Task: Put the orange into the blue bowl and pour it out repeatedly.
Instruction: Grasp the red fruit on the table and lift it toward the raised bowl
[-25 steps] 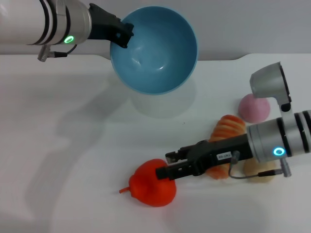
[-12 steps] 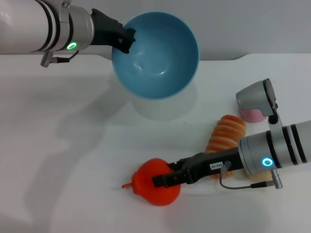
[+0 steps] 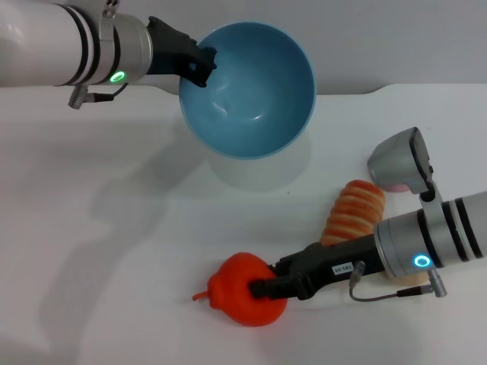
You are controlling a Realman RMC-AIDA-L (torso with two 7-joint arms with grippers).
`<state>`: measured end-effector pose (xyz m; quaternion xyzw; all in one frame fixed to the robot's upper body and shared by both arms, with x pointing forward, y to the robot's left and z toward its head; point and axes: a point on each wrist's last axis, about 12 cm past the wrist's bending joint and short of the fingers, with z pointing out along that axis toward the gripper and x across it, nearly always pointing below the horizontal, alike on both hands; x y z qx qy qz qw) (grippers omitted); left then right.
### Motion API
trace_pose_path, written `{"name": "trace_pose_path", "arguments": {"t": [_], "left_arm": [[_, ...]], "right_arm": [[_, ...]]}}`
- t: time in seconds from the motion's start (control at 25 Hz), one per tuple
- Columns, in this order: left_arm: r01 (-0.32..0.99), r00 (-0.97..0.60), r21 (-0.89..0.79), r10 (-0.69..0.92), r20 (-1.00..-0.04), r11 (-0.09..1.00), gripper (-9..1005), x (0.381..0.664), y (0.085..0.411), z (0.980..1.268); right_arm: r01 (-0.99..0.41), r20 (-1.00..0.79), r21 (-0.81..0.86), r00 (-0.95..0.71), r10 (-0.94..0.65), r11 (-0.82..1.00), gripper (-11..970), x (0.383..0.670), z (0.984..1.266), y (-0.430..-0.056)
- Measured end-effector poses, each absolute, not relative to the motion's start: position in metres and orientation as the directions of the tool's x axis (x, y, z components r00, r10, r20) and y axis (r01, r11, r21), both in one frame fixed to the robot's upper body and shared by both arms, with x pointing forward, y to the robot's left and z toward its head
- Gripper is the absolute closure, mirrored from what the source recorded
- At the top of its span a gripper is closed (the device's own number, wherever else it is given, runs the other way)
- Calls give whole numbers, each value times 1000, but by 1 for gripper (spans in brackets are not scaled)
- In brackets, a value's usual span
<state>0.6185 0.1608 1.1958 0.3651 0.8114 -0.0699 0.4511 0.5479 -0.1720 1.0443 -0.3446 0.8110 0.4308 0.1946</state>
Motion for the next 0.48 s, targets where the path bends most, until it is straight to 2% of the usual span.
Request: {"name": "trace_pose_path", "arguments": {"t": [0.08,0.16,0.48], "left_arm": [[653,-323,221,530,-784,725,996,619,161,1196],[651,-322,222,530,-785,725,996,619,161,1196],[652,-330,219,532,-780,726,997,620,161,1194]], "right_arm": [[-755,-640,538,-655,-402,375,489,548,1045,-173],[-764,-653,527,-644,-398,372,727,548,1045,-174],[-831,-769,474,-552,-323,292,847,547,1060,-179]]}}
